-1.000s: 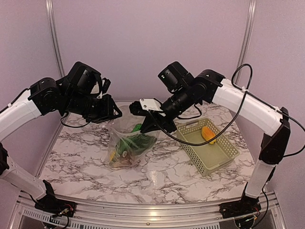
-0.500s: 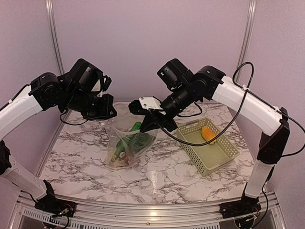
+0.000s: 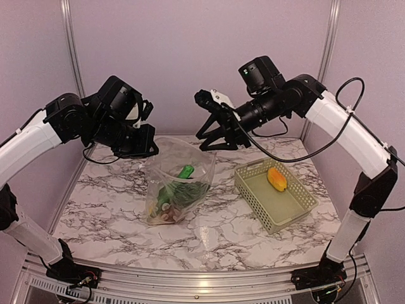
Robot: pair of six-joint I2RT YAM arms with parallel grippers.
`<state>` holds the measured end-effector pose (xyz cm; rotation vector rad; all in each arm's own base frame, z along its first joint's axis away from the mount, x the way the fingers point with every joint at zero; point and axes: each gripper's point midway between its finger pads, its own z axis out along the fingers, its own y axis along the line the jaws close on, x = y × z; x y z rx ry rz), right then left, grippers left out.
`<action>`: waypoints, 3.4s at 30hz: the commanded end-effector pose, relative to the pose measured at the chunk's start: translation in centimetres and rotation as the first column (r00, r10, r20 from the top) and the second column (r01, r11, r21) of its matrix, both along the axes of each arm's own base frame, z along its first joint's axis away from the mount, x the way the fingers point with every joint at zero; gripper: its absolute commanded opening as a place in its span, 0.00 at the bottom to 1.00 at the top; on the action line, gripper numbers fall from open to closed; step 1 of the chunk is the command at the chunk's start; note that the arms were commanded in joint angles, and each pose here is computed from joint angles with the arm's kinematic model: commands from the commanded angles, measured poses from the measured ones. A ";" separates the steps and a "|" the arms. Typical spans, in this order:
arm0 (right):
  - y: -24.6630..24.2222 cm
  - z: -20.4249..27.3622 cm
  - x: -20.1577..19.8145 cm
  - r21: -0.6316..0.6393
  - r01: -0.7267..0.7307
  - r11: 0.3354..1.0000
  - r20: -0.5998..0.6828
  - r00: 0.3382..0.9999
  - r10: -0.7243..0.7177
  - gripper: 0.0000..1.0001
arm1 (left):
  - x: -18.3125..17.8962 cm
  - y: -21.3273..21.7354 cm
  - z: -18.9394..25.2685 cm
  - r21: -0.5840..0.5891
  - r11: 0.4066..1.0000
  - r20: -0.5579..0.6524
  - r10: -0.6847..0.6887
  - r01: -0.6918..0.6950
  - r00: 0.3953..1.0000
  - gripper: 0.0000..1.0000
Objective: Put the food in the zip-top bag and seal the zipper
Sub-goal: Adjust the zipper food storage bag at the center of the board, then adjust the fake vegetable in the bin.
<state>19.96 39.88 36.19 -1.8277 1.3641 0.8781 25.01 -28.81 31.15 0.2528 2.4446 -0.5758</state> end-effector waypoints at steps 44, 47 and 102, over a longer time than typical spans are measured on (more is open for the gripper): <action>-21.8 -26.5 18.5 -0.515 0.668 0.537 -0.261 0.475 -0.841 0.27 | 2.4 3.0 -0.4 0.009 0.980 0.000 0.200 -0.200 0.980 0.00; -21.3 -27.4 18.9 -0.517 0.674 0.528 -0.253 0.468 -0.846 0.29 | 2.4 3.6 -0.4 0.017 0.974 0.002 0.228 -0.228 0.974 0.01; -18.3 -28.0 16.9 -0.580 0.532 0.616 -0.271 0.588 -0.762 0.36 | 2.3 5.8 0.9 -0.019 0.964 0.081 0.265 -0.265 0.961 0.02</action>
